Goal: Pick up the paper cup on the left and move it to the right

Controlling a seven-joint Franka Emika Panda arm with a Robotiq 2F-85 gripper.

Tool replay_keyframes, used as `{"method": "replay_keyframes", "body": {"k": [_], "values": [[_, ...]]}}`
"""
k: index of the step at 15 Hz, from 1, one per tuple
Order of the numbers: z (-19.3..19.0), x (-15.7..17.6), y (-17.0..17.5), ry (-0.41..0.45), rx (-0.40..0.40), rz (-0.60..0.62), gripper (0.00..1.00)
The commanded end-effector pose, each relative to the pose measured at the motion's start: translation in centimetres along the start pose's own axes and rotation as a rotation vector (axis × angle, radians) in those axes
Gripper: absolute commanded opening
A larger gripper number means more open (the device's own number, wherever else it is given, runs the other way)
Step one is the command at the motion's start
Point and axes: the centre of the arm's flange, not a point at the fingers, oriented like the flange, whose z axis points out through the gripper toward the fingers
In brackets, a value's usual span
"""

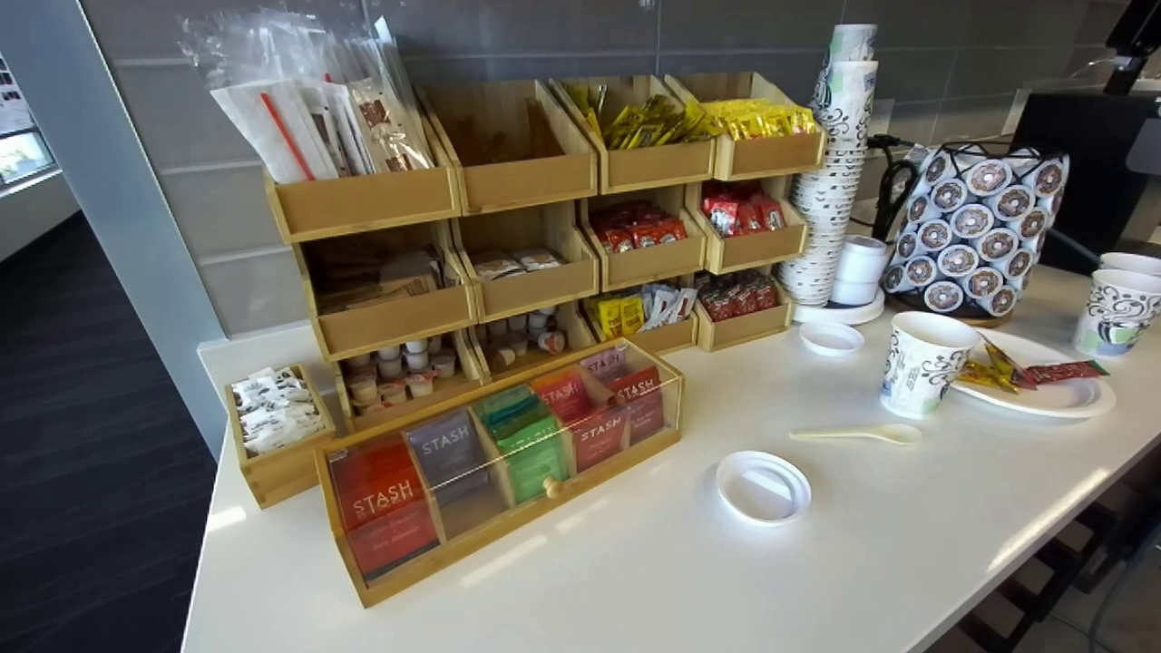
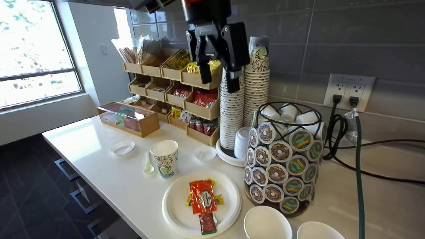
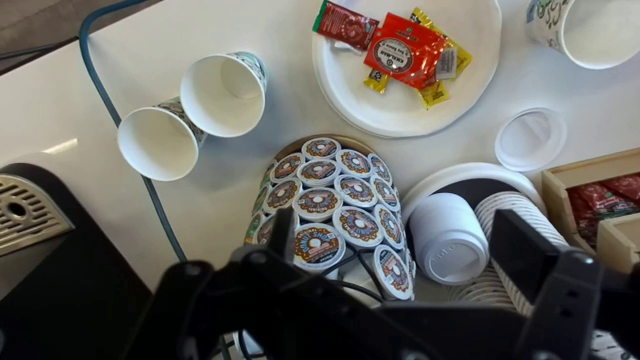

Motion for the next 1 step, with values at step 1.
{"method": "replay_keyframes", "body": {"k": [1], "values": [[0.01, -0.01, 0.06, 0.000, 0.000, 0.001, 1.00]]}}
